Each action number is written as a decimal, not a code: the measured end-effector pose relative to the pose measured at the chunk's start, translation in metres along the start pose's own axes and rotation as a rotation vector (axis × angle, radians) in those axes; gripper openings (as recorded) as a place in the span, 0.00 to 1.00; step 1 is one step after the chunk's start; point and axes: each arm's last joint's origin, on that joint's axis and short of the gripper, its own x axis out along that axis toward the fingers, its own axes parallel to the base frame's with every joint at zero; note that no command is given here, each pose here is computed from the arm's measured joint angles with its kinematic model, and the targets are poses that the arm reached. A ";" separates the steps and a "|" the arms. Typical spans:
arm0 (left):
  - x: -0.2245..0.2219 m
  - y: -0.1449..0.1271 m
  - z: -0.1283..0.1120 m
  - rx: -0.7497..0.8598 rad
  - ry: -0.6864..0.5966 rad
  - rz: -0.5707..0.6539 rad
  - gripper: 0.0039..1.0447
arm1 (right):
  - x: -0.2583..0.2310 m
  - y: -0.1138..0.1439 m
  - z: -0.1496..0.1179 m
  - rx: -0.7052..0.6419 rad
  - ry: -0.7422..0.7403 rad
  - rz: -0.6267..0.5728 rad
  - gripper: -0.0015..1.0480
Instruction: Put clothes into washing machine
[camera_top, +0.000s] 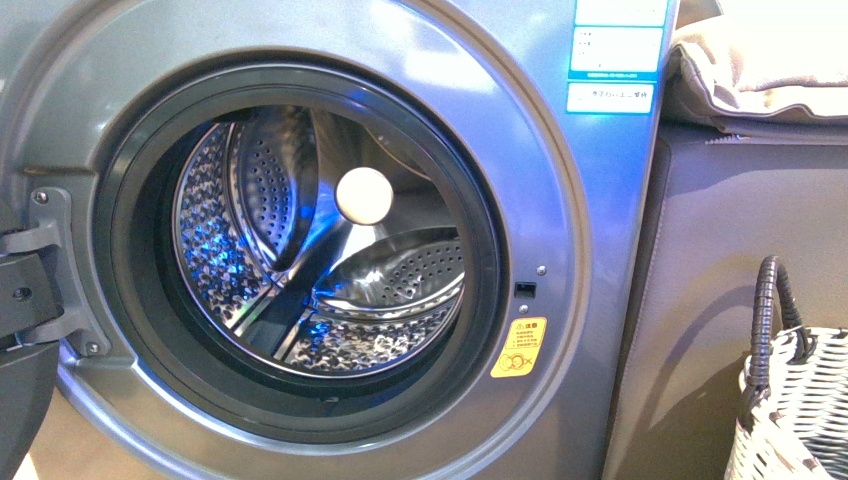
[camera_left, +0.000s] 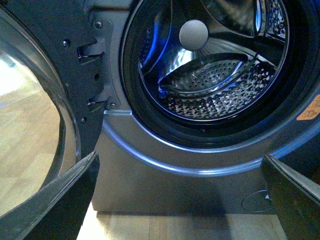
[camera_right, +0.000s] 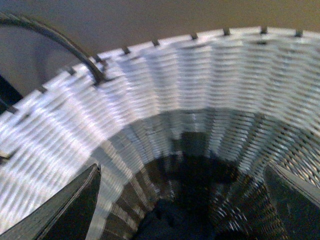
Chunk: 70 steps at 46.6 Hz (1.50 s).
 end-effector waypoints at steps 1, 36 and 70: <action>0.000 0.000 0.000 0.000 0.000 0.000 0.94 | 0.005 -0.003 -0.004 0.001 0.025 -0.011 0.93; 0.000 0.000 0.000 0.000 0.000 0.000 0.94 | 0.111 -0.029 -0.167 -0.052 0.527 -0.089 0.93; 0.000 0.000 0.000 0.000 0.000 0.000 0.94 | 0.139 -0.024 -0.229 -0.138 0.655 -0.047 0.93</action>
